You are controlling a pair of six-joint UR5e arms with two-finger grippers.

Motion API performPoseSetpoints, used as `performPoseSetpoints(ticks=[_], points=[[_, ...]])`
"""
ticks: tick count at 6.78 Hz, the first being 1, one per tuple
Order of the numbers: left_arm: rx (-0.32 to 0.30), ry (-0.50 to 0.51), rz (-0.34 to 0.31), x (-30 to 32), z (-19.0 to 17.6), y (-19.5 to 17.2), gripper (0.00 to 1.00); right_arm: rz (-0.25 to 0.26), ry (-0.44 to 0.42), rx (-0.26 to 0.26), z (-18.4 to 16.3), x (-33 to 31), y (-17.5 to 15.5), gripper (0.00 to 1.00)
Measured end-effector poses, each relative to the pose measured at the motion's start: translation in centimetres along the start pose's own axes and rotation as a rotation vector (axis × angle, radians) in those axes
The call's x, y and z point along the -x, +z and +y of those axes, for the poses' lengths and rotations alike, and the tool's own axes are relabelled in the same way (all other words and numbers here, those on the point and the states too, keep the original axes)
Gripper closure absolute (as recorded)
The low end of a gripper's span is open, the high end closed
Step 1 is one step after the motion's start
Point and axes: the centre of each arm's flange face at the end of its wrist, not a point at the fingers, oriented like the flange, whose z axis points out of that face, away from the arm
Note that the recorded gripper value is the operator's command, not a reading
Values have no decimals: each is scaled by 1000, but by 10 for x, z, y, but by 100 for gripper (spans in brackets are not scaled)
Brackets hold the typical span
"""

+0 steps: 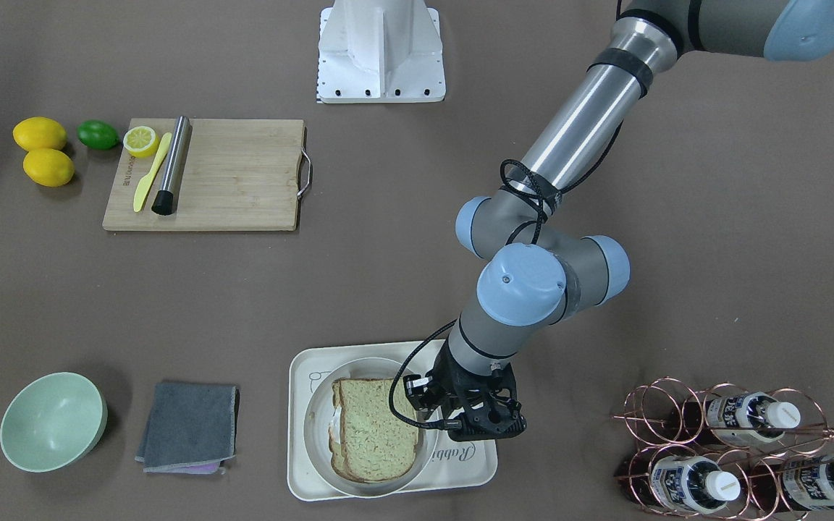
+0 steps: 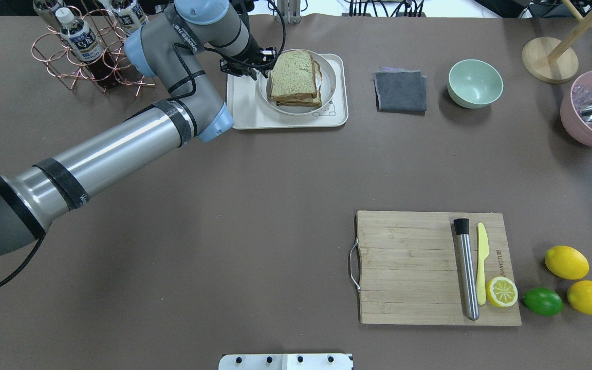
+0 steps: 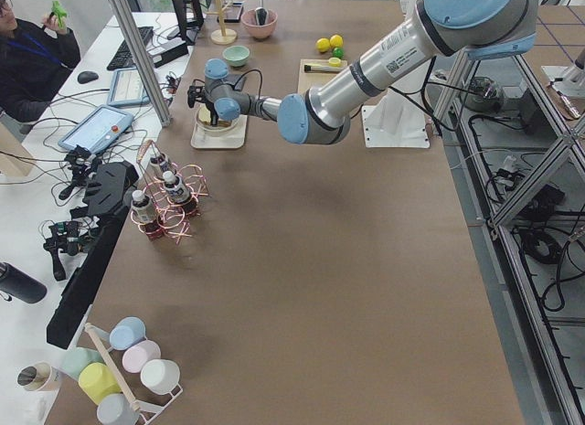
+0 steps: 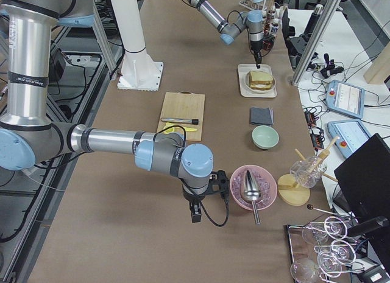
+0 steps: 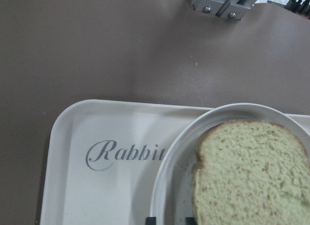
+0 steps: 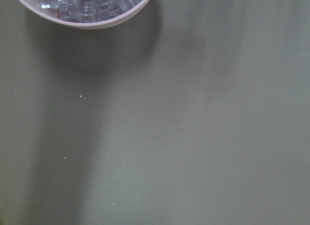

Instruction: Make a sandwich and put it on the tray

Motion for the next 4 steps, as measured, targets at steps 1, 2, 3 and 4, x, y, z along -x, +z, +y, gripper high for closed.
performPoseSetpoints(ticks=[1, 2, 3, 4], points=[[-13, 3, 10, 3, -1, -6, 2, -1, 0, 1, 0, 0, 1, 0], [-27, 7, 27, 17, 1, -16, 2, -1, -2, 2, 1, -1, 1, 0], [-37, 7, 37, 33, 5, -35, 2, -1, -3, 3, 1, -1, 1, 0], [-35, 2, 33, 45, 15, -63, 2, -1, -4, 2, 1, -1, 1, 0]])
